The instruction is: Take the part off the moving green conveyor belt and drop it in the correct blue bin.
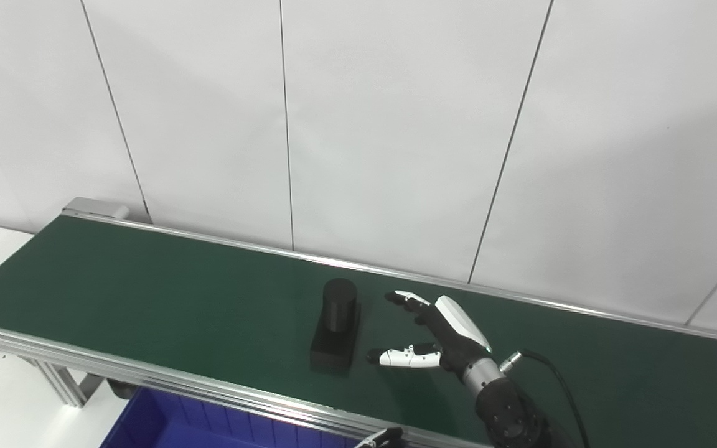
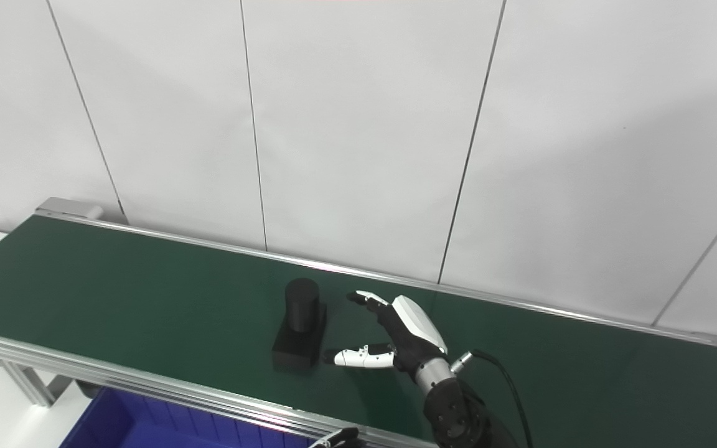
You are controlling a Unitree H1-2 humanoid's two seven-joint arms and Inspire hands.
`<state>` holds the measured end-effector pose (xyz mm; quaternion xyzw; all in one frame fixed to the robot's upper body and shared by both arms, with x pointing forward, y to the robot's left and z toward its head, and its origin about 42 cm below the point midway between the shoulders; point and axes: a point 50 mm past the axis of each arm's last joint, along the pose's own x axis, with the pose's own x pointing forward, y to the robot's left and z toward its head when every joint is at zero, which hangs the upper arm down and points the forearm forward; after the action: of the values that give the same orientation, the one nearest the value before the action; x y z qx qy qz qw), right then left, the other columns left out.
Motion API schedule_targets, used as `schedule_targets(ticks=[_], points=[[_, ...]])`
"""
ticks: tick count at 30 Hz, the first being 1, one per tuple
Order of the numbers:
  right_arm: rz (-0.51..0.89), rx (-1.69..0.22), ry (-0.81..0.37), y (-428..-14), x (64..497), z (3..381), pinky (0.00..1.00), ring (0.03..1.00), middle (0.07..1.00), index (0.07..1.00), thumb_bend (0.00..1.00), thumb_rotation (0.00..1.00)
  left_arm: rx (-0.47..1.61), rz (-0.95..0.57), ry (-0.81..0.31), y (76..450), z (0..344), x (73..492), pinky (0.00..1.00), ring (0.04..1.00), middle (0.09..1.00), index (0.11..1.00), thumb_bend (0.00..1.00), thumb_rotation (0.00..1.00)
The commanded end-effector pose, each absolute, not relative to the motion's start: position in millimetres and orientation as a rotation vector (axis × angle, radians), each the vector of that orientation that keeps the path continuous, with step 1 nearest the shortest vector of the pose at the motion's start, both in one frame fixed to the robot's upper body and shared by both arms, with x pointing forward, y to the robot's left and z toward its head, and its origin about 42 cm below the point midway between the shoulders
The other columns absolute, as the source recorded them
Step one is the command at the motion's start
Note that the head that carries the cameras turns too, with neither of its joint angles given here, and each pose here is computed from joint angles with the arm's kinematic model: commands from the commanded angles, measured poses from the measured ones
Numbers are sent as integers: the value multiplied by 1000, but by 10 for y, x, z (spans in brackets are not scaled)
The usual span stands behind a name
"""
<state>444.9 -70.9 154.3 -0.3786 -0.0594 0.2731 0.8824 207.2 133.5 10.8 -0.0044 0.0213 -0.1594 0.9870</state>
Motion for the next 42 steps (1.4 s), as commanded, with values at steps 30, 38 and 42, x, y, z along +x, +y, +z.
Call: schedule_targets(ticks=[30,38,42], points=[[504,-763,-175,-591,4760,1717,811,881,862,863,735,439,-28,-324,-3,1205,232,1986,799,834,867,884,913,373],[504,-794,-198,-550,4783,1782,759,850,854,850,731,439,-32,-323,-13,1160,243,1959,802,833,857,878,909,369],[504,-794,-203,-531,4776,1800,753,846,850,846,724,425,-35,-320,-11,1134,256,1939,804,836,856,879,917,376]])
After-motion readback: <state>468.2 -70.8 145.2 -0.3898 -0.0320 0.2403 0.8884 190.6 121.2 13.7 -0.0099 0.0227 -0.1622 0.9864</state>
